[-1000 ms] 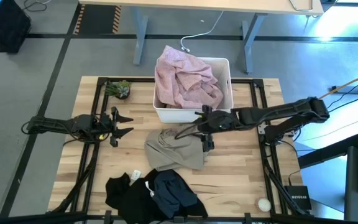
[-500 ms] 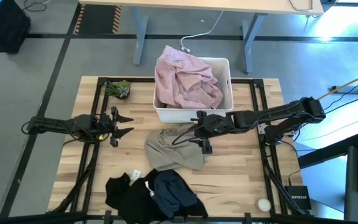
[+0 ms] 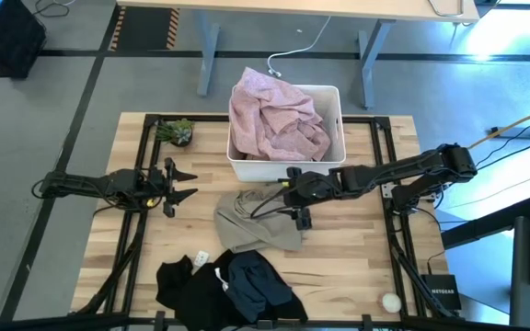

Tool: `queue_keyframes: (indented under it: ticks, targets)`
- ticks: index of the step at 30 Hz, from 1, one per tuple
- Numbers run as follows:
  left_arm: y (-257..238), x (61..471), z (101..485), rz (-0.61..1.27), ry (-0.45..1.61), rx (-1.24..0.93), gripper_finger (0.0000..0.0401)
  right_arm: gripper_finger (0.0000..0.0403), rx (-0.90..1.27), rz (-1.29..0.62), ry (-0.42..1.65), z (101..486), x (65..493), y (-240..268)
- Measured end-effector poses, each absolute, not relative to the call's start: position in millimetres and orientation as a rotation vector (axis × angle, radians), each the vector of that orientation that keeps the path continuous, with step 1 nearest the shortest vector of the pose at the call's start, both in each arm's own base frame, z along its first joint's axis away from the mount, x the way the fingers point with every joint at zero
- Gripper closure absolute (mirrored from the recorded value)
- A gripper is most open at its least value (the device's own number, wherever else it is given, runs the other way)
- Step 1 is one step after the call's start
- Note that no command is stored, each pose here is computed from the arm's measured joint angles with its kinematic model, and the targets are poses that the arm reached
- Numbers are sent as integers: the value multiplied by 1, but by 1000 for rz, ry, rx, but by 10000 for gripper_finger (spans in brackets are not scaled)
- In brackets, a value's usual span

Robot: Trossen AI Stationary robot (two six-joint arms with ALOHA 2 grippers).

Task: Sort clothes
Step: Put the gray shorts into the white laundry bin

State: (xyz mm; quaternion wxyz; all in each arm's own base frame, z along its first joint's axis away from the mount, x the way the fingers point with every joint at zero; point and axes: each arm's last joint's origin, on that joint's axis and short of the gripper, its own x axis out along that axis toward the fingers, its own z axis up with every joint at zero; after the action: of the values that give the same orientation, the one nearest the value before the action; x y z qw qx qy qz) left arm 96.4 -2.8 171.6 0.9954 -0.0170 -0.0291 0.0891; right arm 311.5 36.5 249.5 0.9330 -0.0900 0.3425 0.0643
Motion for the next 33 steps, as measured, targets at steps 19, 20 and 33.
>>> queue_keyframes:
  ticks: [19,20,33]
  targets:
    - [-3,96,172,179,-59,-30,203,155,-532,456,478,260,310,130]
    - [-3,96,172,178,-59,-30,203,155,-547,466,474,256,312,134]
    - [-3,96,172,179,-57,-9,203,155,-684,169,717,169,358,107]
